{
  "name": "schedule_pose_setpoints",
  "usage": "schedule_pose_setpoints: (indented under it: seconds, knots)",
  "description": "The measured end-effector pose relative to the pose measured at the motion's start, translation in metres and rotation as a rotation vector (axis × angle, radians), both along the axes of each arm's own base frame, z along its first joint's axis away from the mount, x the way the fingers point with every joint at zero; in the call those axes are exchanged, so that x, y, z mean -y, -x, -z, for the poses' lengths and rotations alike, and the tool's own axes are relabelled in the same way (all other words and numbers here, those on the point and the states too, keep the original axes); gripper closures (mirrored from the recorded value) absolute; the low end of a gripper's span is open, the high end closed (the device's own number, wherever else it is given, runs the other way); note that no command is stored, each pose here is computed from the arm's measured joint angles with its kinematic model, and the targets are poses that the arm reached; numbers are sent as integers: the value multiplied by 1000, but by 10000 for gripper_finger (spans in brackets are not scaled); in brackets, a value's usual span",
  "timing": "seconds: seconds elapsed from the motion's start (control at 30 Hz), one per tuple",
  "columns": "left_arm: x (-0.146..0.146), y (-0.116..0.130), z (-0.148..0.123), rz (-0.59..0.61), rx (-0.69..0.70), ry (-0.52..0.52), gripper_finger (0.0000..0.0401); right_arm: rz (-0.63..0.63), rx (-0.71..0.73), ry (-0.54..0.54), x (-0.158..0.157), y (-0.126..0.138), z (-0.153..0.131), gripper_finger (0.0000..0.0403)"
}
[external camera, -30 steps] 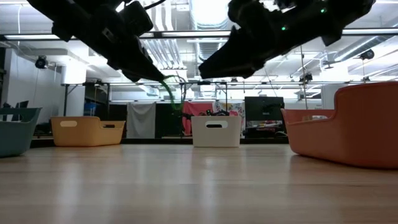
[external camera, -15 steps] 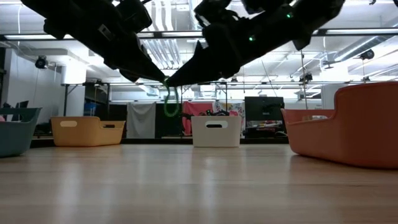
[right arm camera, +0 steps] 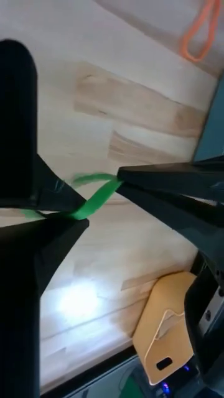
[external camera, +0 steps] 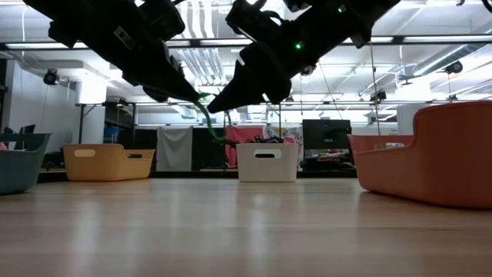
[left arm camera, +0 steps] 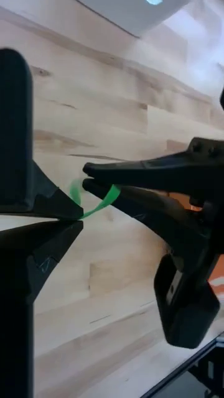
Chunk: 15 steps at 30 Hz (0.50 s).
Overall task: Sort rubber bands into baskets
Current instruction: Put the green rubber band into the white bin
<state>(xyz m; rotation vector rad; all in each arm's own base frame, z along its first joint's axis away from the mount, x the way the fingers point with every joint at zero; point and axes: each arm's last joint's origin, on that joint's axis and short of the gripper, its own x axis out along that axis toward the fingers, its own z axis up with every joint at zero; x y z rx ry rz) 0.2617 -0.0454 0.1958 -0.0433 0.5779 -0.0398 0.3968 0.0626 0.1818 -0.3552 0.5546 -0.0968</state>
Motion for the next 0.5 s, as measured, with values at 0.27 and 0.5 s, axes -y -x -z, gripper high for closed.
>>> schedule_pose_setpoints:
  seconds: [0.27, 0.5]
  knots:
    - [1, 1, 1, 30, -17, 29, 345, -15, -50, 31, 1, -1, -2, 394]
    - [-5, 4, 3, -112, -56, -100, 234, -8, -120, 71, 12, 4, -4, 394]
